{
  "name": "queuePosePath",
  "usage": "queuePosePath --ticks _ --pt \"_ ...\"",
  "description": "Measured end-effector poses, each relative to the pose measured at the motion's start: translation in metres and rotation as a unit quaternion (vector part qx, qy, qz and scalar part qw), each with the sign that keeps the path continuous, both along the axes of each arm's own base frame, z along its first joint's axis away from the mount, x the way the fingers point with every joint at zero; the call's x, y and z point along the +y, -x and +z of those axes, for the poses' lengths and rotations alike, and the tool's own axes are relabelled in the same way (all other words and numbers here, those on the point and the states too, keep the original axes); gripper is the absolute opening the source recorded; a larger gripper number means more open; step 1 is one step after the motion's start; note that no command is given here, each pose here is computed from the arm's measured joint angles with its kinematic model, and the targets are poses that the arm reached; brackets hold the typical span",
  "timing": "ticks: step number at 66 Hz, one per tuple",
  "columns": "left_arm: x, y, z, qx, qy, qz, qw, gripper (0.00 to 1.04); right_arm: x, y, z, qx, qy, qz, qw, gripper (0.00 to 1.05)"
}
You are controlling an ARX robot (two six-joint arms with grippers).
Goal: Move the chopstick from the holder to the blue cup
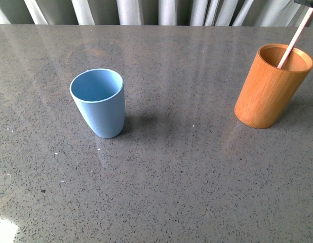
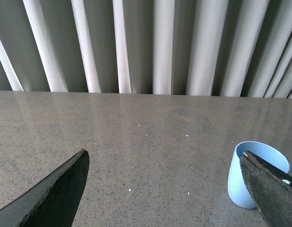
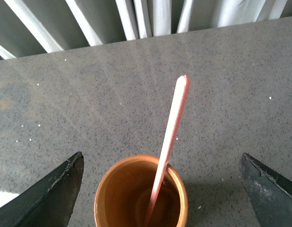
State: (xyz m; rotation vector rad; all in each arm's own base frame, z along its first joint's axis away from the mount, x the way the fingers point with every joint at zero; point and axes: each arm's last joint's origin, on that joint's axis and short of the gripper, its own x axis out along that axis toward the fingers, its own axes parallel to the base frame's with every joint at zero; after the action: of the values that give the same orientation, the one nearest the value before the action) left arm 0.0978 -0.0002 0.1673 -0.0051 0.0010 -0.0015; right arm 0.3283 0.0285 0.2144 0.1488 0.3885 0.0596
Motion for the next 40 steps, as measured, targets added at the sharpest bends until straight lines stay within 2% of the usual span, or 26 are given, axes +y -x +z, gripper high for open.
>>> queuePosePath --ticks 40 --pt "0.000 0.000 0.000 0.000 0.000 0.000 1.000 0.96 0.004 -0.031 -0.001 0.008 -0.009 -0.013 1.000 0.96"
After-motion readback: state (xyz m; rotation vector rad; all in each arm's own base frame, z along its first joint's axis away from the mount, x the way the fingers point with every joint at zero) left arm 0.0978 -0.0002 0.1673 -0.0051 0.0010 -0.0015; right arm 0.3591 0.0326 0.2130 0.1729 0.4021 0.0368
